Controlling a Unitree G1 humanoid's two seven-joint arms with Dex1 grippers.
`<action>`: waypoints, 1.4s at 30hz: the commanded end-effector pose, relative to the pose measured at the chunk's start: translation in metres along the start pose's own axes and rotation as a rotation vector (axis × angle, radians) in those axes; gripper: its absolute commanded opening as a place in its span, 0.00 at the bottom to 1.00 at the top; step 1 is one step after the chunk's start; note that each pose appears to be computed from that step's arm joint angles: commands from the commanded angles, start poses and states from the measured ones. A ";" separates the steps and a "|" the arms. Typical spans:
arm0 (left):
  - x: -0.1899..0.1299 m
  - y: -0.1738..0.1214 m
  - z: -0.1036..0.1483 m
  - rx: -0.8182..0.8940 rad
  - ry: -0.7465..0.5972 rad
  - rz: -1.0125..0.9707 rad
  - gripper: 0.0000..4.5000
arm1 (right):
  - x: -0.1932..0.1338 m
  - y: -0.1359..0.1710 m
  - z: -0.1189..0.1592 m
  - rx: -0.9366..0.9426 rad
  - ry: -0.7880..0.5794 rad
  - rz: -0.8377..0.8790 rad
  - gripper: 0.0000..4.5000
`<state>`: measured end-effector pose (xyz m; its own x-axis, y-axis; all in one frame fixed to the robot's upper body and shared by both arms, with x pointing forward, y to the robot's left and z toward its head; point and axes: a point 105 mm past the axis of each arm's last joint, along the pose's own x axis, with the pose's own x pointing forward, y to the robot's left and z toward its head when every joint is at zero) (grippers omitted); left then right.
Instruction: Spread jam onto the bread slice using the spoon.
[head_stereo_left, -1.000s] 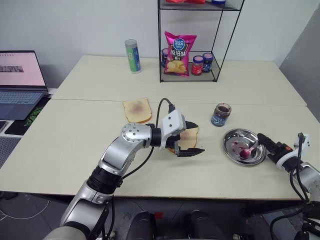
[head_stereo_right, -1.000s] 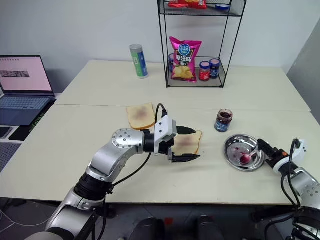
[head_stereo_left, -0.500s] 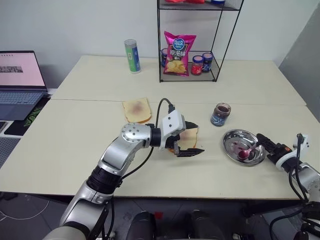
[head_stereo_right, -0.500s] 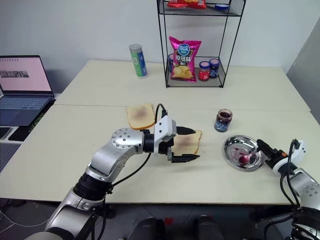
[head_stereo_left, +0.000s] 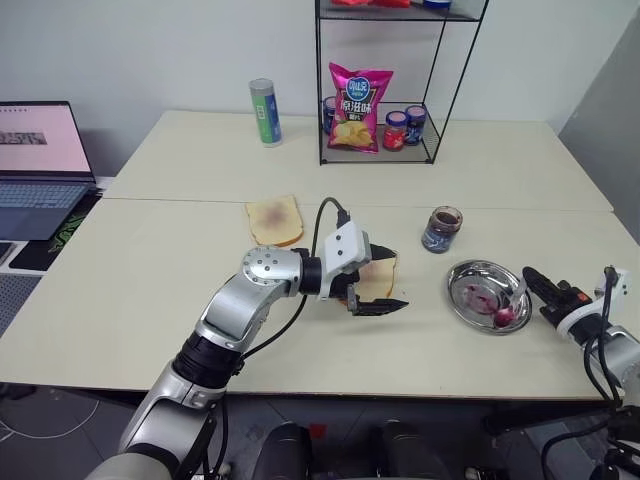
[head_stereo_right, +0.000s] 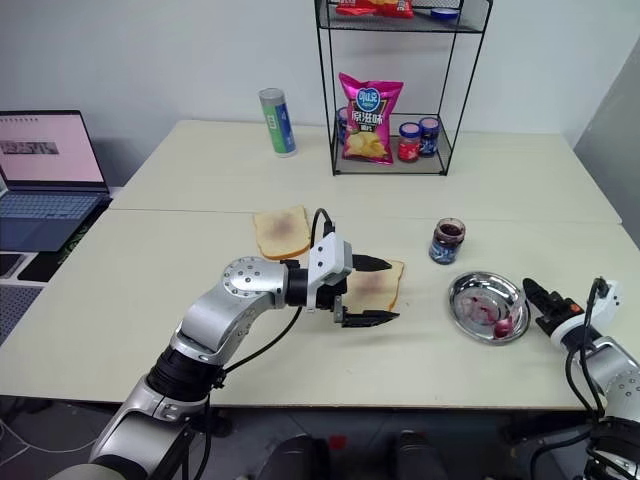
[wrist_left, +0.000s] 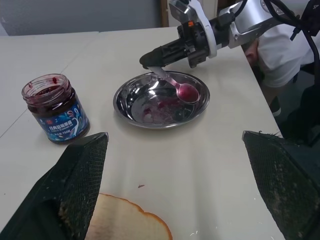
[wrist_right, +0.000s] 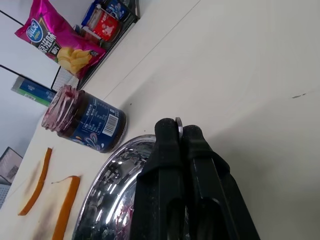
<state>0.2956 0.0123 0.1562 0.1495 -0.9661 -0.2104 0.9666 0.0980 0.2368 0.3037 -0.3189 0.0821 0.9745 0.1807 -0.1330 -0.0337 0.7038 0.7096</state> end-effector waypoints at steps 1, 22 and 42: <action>-0.003 -0.001 0.012 0.044 -0.034 -0.004 1.00 | -0.008 0.009 0.012 -0.032 -0.041 0.015 0.01; -0.013 0.034 0.028 0.028 -0.124 0.223 1.00 | 0.064 0.234 0.102 -0.643 -0.465 0.233 0.01; -0.009 0.030 0.032 0.018 -0.127 0.250 1.00 | 0.114 0.188 0.048 -0.759 -0.401 0.169 0.01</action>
<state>0.3228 0.0221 0.1812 0.3795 -0.9234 -0.0581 0.9034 0.3563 0.2385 0.4207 -0.1992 0.2133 0.9629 0.1635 0.2145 -0.1778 0.9828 0.0492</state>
